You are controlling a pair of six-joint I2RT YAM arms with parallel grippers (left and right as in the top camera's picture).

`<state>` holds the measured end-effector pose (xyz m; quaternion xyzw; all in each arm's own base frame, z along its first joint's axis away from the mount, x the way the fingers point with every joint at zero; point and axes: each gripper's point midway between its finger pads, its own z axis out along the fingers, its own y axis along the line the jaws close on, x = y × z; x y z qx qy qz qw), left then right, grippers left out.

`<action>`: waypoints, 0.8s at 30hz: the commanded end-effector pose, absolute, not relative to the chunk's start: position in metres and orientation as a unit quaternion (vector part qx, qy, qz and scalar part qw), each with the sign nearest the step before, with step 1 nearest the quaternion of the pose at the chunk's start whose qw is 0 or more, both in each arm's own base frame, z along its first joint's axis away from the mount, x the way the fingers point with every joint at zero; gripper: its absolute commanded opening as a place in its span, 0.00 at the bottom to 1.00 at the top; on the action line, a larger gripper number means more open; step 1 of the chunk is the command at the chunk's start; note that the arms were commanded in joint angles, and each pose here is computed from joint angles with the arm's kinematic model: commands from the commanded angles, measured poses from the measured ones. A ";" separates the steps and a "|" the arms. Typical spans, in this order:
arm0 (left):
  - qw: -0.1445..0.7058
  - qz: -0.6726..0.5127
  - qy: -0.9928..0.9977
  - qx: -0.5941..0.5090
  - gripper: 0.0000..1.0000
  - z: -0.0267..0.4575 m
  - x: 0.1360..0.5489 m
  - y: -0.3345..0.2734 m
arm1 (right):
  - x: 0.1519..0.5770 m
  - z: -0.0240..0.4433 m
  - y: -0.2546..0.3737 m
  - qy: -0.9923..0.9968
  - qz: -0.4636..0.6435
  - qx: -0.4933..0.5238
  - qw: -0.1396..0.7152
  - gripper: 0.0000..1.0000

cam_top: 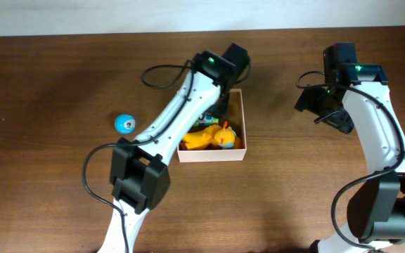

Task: Pack container
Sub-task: 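Raise the left gripper and move it left over the blue ball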

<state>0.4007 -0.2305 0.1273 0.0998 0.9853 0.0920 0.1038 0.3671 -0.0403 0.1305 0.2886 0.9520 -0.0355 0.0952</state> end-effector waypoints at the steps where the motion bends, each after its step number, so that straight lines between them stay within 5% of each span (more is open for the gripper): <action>1: 0.128 0.088 0.986 0.058 0.56 0.152 0.418 -0.206 | 0.367 0.133 -0.042 0.951 -0.036 0.292 0.100 0.99; 10: 0.175 0.066 0.982 0.014 0.57 0.211 0.423 -0.171 | 0.367 0.133 -0.042 0.951 -0.036 0.292 0.100 0.99; 12: 0.165 0.072 0.984 -0.006 0.65 0.214 0.420 -0.155 | 0.367 0.133 -0.042 0.951 -0.036 0.292 0.100 0.99; 24: 0.103 0.045 0.989 -0.099 0.66 0.203 0.425 -0.075 | 0.367 0.133 -0.042 0.951 -0.036 0.292 0.100 0.99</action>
